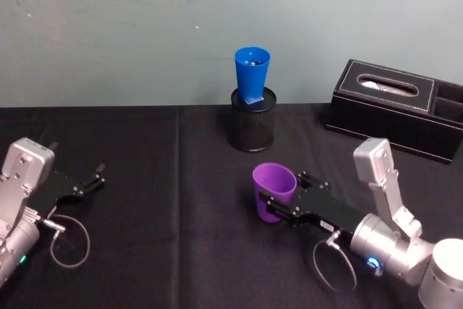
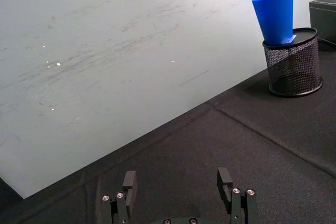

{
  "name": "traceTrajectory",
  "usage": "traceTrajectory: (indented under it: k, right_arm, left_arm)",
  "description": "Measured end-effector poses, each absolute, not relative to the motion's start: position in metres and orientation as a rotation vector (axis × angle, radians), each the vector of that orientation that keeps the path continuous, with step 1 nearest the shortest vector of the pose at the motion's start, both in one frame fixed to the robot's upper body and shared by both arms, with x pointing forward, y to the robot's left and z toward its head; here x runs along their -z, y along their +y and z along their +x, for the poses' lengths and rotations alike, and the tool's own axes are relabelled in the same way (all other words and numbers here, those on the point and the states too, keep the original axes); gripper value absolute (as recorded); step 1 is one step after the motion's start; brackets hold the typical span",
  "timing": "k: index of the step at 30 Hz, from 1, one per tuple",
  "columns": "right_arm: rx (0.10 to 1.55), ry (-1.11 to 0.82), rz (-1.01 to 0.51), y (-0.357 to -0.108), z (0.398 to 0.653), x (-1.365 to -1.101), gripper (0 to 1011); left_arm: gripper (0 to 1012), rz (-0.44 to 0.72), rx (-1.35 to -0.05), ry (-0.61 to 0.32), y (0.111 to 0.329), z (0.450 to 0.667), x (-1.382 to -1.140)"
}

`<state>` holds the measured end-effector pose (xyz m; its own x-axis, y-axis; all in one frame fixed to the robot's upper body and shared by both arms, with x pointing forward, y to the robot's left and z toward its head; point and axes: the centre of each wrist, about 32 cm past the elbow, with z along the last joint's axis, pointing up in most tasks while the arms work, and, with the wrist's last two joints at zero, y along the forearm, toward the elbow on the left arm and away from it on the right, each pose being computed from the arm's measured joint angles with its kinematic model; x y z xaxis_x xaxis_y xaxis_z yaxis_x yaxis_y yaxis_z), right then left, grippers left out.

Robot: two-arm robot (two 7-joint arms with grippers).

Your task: Pick up one cup with a gripper and tap it against the other cup.

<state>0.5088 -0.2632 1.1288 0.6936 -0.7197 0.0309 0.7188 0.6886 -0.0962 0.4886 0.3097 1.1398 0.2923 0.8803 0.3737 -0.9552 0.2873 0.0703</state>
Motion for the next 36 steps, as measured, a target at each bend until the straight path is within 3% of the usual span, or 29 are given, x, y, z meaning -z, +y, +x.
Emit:
traceTrajectory:
  k: [24,36]
  right_arm:
    - [0.692,-0.049,-0.093,-0.260,0.548,-1.244,715]
    - [0.690,-0.041,-0.112,-0.258,0.548,-1.256,715]
  left_arm:
    - [1000,0.304,-1.248,-0.285,0.310,0.489,-1.140]
    - [1000,0.305,-1.248,-0.285,0.310,0.489,-1.140]
